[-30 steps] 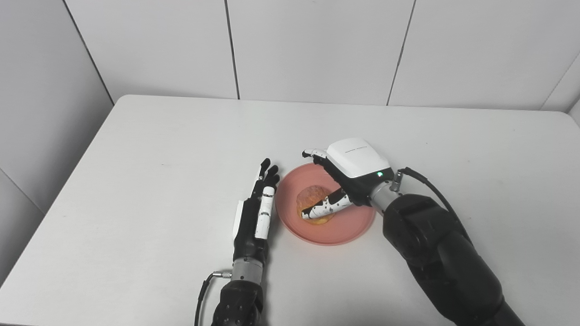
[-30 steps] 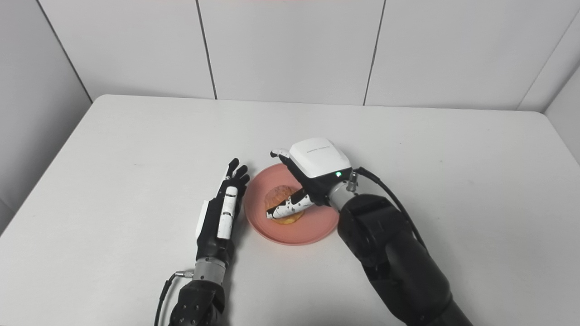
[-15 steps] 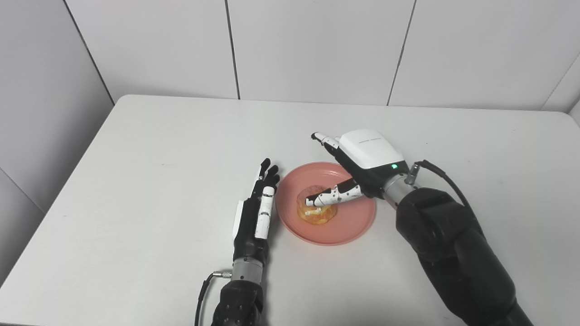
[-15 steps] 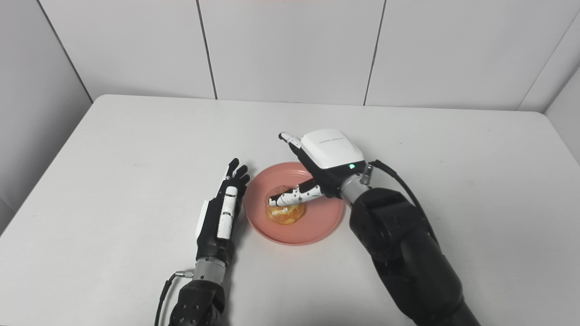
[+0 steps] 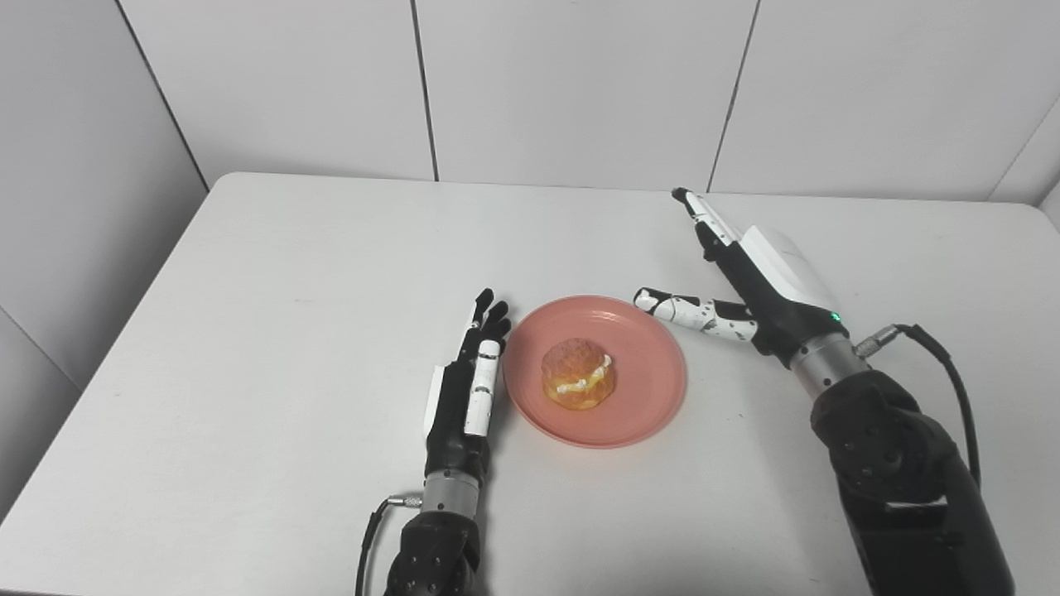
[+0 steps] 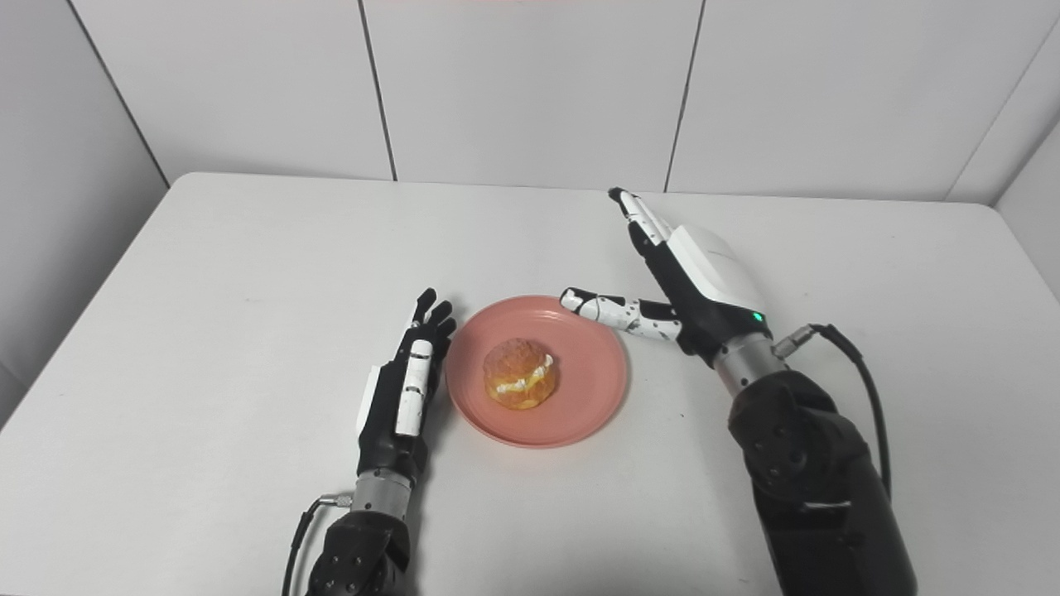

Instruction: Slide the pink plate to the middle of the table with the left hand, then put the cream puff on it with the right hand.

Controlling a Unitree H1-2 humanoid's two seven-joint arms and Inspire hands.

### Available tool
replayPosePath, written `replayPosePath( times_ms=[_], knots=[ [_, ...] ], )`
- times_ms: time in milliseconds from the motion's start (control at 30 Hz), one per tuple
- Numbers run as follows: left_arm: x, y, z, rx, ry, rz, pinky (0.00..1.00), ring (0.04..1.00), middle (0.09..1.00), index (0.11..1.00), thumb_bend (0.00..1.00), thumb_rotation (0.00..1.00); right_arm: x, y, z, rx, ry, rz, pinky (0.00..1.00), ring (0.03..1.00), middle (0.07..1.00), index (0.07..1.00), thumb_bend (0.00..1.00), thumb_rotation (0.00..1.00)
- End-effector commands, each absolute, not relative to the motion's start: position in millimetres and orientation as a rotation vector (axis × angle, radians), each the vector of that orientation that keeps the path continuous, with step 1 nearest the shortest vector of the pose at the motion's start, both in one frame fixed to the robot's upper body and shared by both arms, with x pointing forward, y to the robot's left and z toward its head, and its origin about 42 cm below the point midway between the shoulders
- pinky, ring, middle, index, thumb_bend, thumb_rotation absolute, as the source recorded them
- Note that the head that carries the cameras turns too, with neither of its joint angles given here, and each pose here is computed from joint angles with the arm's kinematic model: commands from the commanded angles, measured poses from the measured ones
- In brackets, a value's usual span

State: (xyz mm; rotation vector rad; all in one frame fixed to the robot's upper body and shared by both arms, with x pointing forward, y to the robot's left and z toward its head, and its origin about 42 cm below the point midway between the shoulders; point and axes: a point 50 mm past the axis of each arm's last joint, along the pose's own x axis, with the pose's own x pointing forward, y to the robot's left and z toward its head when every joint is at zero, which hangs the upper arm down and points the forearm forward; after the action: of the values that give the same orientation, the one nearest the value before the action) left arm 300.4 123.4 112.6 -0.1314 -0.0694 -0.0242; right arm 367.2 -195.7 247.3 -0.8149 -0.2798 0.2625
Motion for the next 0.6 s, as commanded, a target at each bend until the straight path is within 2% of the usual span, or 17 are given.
replayPosePath(
  times_ms=[0,200,367,467,567],
  knots=[
    [294,129,92,-0.127,0.017,-0.027,0.9,0.914,0.926,0.923,0.43,1.0,363,-196,259,-0.739,-0.367,0.216,0.88,0.998,1.0,1.0,0.87,1.0],
    [295,137,90,-0.123,0.018,-0.034,0.9,0.916,0.927,0.926,0.44,1.0,350,-205,233,-0.474,-0.277,0.197,0.95,1.0,1.0,1.0,0.87,1.0],
    [296,145,88,-0.126,0.018,-0.043,0.93,0.927,0.931,0.931,0.45,1.0,340,-212,195,-0.185,-0.205,0.211,1.0,1.0,1.0,1.0,0.87,1.0],
    [297,150,86,-0.123,0.011,-0.053,0.93,0.929,0.935,0.934,0.45,1.0,336,-215,170,-0.092,-0.193,0.23,1.0,1.0,1.0,1.0,0.78,1.0],
    [298,154,84,-0.128,0.008,-0.063,0.94,0.935,0.941,0.942,0.44,1.0,331,-216,155,-0.039,-0.164,0.238,1.0,1.0,1.0,1.0,0.75,1.0]
  ],
)
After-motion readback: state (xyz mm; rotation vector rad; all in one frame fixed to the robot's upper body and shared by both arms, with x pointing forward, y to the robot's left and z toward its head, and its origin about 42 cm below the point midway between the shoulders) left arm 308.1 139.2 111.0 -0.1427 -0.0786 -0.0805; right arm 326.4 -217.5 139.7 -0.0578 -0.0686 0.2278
